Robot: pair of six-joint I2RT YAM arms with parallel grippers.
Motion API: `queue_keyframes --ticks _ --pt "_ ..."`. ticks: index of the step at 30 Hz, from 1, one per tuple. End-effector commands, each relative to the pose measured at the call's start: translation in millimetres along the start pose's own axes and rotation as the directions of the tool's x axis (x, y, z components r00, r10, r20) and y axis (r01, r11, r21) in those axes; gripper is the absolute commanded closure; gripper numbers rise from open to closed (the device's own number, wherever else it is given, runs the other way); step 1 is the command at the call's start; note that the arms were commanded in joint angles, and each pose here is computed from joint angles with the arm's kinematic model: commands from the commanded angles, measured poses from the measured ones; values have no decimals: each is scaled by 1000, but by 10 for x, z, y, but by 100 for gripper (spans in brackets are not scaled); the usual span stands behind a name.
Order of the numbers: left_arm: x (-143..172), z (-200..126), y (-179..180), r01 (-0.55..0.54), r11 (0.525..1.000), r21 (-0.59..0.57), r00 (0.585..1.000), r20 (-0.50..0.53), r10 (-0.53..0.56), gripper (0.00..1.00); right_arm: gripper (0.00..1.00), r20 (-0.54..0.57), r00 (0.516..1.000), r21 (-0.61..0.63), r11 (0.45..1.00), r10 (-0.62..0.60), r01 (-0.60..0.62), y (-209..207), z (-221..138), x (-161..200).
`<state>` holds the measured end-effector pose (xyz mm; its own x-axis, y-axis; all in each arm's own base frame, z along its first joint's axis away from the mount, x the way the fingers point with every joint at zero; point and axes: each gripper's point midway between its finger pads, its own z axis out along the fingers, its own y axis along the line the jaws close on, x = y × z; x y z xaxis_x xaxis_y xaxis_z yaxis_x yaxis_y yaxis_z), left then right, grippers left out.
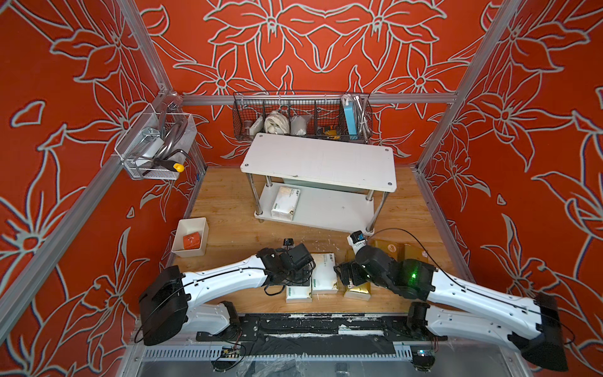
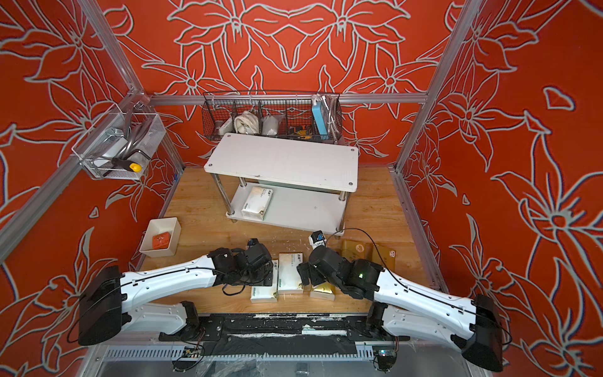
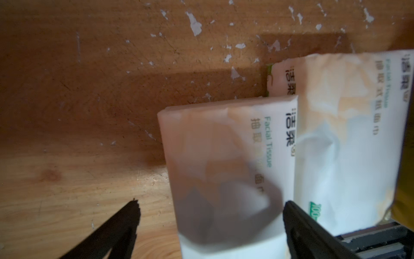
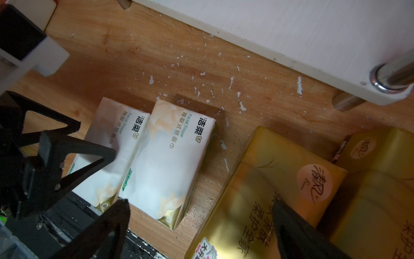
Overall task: Place the tissue boxes on the shelf by color
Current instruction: Pick up the box of tissues from the center of the board.
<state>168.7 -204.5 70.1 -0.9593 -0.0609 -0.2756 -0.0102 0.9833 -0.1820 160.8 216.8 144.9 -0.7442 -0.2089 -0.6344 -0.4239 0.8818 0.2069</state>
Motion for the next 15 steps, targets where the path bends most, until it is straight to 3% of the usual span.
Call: queue_keyframes --ticks 1,15 --pt "-55 -21 -91 -16 1000 19 1000 21 16 2 1 17 1000 23 1000 -12 12 -6 -59 -86" --pt "-1 106 -194 -47 999 21 999 -4 47 2 1 6 1000 34 999 -23 23 21 -43 -125"
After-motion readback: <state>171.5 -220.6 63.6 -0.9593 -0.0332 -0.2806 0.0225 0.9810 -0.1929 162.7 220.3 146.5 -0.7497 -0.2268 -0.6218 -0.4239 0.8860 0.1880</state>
